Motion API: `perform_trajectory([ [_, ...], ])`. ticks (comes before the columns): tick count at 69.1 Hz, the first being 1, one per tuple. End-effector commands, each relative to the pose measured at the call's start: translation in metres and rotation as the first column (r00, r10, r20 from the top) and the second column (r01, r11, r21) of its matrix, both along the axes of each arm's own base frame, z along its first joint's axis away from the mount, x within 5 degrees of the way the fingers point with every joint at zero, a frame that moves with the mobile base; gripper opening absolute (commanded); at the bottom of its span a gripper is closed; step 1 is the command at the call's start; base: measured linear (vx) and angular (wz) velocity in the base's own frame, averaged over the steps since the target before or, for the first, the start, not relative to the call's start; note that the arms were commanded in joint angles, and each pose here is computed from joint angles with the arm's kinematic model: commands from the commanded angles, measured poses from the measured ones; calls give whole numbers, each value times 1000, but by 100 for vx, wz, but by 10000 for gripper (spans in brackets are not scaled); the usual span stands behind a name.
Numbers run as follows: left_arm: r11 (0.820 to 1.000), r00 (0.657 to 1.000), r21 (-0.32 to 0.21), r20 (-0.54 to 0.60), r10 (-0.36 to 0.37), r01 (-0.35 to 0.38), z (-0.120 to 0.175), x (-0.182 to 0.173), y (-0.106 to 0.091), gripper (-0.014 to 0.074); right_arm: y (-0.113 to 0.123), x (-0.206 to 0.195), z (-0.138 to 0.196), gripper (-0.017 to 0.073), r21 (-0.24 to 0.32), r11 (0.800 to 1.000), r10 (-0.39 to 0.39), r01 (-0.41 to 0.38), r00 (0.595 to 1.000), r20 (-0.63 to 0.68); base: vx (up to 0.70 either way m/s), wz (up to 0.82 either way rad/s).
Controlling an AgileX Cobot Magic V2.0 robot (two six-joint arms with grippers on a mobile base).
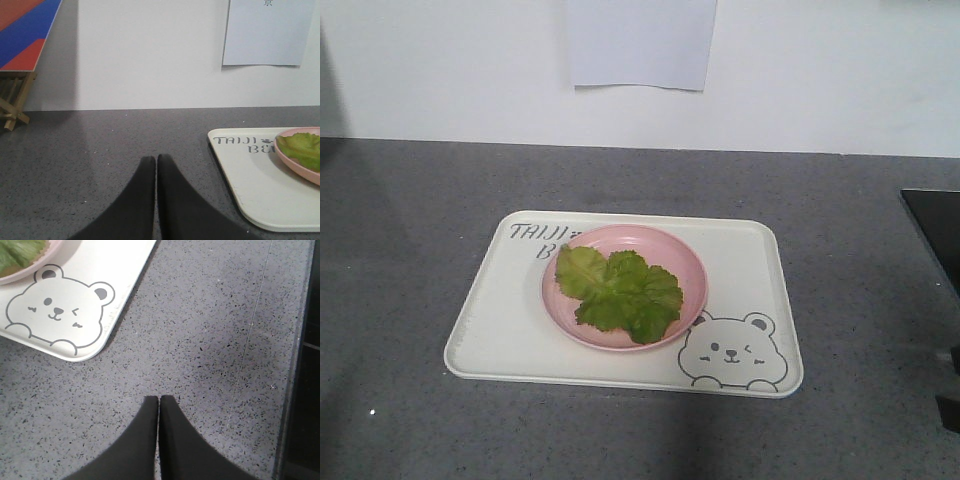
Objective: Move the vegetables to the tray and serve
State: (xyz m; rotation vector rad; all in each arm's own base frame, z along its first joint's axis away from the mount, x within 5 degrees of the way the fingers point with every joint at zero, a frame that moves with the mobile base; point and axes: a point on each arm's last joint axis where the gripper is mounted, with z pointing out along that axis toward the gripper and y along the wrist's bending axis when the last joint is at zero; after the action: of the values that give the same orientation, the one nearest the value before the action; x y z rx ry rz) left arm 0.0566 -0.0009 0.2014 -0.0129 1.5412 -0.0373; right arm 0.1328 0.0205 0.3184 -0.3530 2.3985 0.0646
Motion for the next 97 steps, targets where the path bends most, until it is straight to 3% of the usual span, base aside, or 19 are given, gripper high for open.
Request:
perform_trajectory([
  [1, 1000, 998, -11, 64, 1, 0, -2, 0, 0, -7, 0, 3, 12, -10, -3, 1000, 4, -4, 997, 80, 0, 0],
  [29, 1000, 998, -11, 64, 1, 0, -2, 0, 0, -7, 0, 2, 12, -10, -2, 1000, 4, -4, 997, 82, 0, 0],
  [40, 1000, 998, -11, 64, 1, 0, -2, 0, 0, -7, -3, -13, 25, -10, -2, 1000, 0, 0, 979, 205, 0, 0],
  [55, 1000, 998, -11, 64, 1, 0, -2, 0, 0, -7, -7, -44, 46, -10, 40, 999, -26, 8, 875, 483, 0, 0],
  [72, 1000, 998, -11, 64, 1, 0, -2, 0, 0, -7, -12, -63, -3, -8, 103, 994, -94, 27, 683, 724, 0, 0],
  [79, 1000, 998, -11, 64, 1, 0, -2, 0, 0, -7, -13, -69, -30, -8, 133, 991, -121, 29, 630, 767, 0, 0],
  [86, 1000, 998, -11, 64, 1, 0, -2, 0, 0, -7, -14, -74, -54, -6, 153, 988, -141, 33, 610, 780, 0, 0],
  [97, 1000, 998, -11, 64, 1, 0, -2, 0, 0, -7, -17, -78, -85, -6, 239, 969, -230, 71, 619, 751, 0, 0],
])
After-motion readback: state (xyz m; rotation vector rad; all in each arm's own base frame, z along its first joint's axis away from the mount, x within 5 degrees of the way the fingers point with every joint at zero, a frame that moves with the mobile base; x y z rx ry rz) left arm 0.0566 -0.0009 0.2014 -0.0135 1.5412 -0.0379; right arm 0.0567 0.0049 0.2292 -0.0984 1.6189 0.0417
